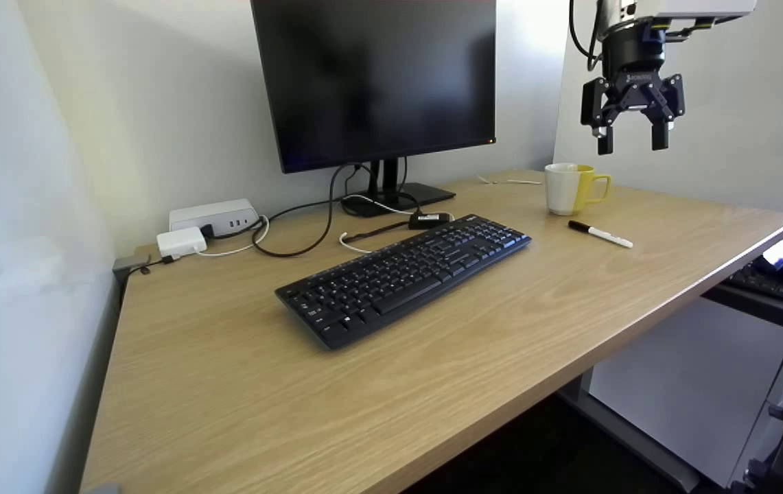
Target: Put the black pen inside the yellow and white mug
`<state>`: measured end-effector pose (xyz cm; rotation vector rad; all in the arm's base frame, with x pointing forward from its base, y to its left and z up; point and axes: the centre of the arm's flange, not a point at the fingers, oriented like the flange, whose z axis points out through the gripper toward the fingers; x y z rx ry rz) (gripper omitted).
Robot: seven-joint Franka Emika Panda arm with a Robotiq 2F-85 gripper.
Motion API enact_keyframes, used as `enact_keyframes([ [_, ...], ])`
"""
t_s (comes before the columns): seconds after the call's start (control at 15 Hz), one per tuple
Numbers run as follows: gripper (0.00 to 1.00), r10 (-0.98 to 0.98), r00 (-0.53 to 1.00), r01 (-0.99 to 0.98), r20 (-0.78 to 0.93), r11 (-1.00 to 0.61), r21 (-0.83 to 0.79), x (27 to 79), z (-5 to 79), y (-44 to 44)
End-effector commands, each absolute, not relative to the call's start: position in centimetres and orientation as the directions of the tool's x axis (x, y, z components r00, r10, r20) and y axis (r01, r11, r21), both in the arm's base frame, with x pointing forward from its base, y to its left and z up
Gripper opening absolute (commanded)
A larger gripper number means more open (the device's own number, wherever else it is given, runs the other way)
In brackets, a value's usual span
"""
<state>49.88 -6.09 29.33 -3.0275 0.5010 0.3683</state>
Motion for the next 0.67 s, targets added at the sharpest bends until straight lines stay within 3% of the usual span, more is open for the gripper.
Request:
enact_keyframes([
  [0.0,1.0,-0.311,0.919,-0.323,-0.24,-0.946,-0.012,49.9,29.4,-6.1],
  [0.6,1.0,-0.297,0.931,-0.308,-0.214,-0.951,-0.018,50.2,28.4,-6.1],
])
